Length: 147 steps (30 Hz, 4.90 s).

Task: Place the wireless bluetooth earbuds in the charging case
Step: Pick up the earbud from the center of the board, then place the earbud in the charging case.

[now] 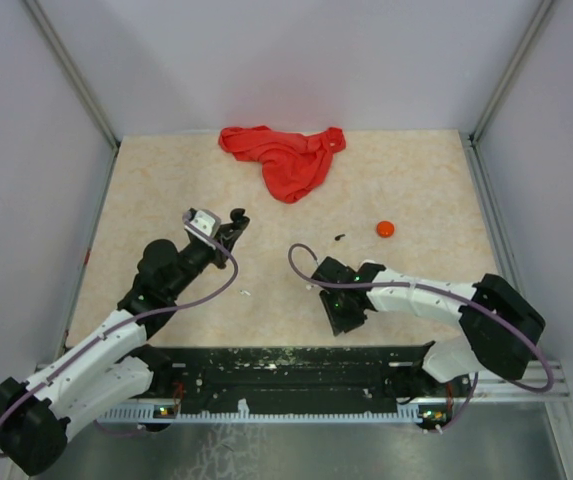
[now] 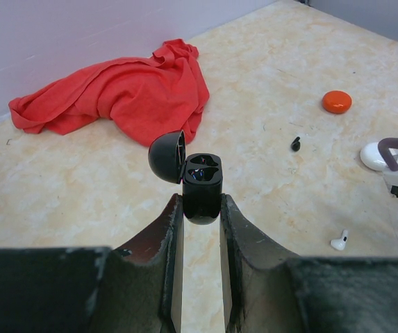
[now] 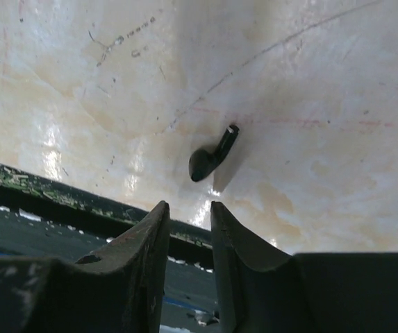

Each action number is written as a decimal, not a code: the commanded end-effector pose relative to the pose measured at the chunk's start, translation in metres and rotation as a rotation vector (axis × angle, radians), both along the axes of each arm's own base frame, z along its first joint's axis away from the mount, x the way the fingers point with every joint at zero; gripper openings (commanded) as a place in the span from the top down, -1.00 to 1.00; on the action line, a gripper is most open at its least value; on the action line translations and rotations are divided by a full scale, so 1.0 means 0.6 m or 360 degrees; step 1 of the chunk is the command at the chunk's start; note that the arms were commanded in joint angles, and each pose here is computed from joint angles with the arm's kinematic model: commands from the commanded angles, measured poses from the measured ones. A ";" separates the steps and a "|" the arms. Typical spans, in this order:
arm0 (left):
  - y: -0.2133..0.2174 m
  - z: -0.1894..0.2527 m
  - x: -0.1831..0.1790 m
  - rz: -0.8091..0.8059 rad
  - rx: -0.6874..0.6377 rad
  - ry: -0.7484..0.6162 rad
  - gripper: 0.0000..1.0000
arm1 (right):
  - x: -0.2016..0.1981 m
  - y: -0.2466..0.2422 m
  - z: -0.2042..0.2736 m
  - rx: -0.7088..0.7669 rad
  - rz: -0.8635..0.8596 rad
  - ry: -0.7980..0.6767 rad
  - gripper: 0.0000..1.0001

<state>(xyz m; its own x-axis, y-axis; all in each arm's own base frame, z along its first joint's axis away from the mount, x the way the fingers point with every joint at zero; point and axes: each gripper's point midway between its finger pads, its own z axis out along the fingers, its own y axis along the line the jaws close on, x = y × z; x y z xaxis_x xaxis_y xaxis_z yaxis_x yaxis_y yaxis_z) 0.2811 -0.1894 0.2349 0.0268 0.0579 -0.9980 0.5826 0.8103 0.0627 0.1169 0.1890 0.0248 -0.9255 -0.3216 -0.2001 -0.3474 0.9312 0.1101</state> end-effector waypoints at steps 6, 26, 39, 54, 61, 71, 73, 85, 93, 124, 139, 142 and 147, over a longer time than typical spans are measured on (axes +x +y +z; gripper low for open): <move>-0.002 0.018 -0.002 -0.0015 -0.0069 -0.0041 0.99 | 0.042 0.033 -0.023 0.0014 -0.0045 -0.0118 0.50; 0.001 0.025 -0.004 -0.0013 -0.0091 -0.0061 0.99 | 0.172 0.113 0.068 0.0096 0.0098 -0.0427 0.46; -0.001 0.026 -0.002 -0.0023 -0.0111 -0.0056 0.99 | 0.128 0.048 0.050 -0.0093 -0.0181 -0.0348 0.43; -0.002 0.025 -0.004 -0.0037 -0.0124 -0.0047 0.99 | 0.130 0.057 0.010 -0.0085 -0.0287 -0.0317 0.43; -0.004 0.025 -0.004 -0.0045 -0.0130 -0.0044 0.99 | 0.127 0.053 -0.005 -0.0122 -0.0301 -0.0294 0.44; -0.005 0.023 -0.003 -0.0049 -0.0134 -0.0034 0.99 | 0.127 0.052 -0.019 -0.0150 -0.0296 -0.0278 0.57; -0.006 0.023 -0.003 -0.0053 -0.0134 -0.0033 0.99 | 0.125 0.052 -0.021 -0.0152 -0.0294 -0.0271 0.61; -0.013 0.022 -0.009 -0.0117 -0.0197 -0.0038 0.99 | 0.167 0.095 0.087 0.0164 -0.0184 -0.0473 0.81; -0.025 0.028 -0.020 -0.0240 -0.0281 -0.0046 0.99 | 0.220 0.147 0.250 0.0614 -0.0053 -0.0803 0.81; -0.051 0.104 -0.146 -0.0818 -0.0457 -0.0596 0.99 | 0.162 0.269 0.611 0.1937 0.0573 -0.1425 0.80; -0.046 0.116 -0.156 -0.0842 -0.0517 -0.0635 0.99 | 0.137 0.289 0.574 0.2025 0.0678 -0.1263 0.80; -0.045 0.117 -0.156 -0.0840 -0.0519 -0.0641 0.99 | 0.136 0.293 0.564 0.2019 0.0683 -0.1237 0.80; -0.044 0.119 -0.156 -0.0832 -0.0526 -0.0643 0.99 | 0.132 0.296 0.556 0.2026 0.0698 -0.1207 0.80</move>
